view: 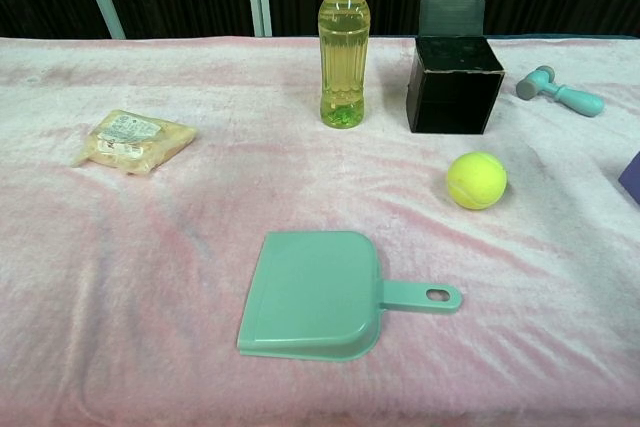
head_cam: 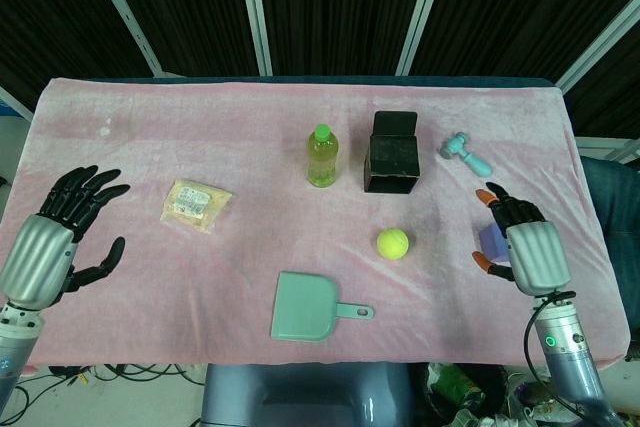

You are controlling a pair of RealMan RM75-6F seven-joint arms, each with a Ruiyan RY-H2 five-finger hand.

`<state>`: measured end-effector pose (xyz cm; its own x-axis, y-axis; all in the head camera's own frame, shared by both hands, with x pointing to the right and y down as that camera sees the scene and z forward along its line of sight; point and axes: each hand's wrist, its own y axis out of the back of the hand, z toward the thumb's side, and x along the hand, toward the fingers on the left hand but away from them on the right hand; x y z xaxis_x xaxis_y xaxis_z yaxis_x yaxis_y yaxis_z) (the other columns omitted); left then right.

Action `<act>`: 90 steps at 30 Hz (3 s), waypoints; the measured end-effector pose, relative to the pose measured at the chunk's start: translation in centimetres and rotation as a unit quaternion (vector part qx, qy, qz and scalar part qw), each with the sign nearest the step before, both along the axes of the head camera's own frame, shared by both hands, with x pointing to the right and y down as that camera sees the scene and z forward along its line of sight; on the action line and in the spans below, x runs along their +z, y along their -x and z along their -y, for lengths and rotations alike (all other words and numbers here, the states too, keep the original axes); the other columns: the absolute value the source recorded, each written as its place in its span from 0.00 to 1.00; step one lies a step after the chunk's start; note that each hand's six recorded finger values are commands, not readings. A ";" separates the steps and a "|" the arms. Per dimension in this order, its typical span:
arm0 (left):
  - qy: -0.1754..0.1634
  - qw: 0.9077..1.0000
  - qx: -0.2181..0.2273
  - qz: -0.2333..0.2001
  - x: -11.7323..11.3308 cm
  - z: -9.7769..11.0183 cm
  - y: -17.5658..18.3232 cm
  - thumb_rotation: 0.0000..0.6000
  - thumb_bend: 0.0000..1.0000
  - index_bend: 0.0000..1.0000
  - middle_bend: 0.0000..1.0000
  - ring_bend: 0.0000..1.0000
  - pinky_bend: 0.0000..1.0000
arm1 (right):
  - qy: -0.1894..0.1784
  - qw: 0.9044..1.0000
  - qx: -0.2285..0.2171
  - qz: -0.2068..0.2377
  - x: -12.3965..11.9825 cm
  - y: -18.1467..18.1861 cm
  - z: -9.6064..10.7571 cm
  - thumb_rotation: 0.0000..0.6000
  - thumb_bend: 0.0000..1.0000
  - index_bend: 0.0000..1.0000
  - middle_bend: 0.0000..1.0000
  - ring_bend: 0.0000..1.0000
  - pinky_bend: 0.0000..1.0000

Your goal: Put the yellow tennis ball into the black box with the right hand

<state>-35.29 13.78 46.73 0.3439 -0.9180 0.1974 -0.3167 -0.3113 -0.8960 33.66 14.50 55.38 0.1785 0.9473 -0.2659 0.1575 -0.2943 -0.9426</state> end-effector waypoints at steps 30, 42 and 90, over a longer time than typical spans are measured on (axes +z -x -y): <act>0.041 0.986 -0.085 0.136 1.4 -8.1 9.7 1.00 0.45 0.17 0.10 0.04 0.07 | 0.038 0.998 0.042 -0.014 0.9 -3.3 -4.8 1.00 0.31 0.82 0.73 0.75 0.76; 0.095 0.968 -0.108 0.203 5.1 -11.4 13.6 1.00 0.45 0.17 0.10 0.04 0.06 | 0.104 0.992 0.056 -0.045 4.9 -4.4 -9.9 1.00 0.74 1.00 0.95 0.97 1.00; 0.113 0.963 -0.119 0.212 5.8 -11.5 14.4 1.00 0.45 0.17 0.10 0.04 0.06 | 0.206 0.978 -0.011 0.021 17.3 10.2 -6.2 1.00 0.83 1.00 0.97 0.99 1.00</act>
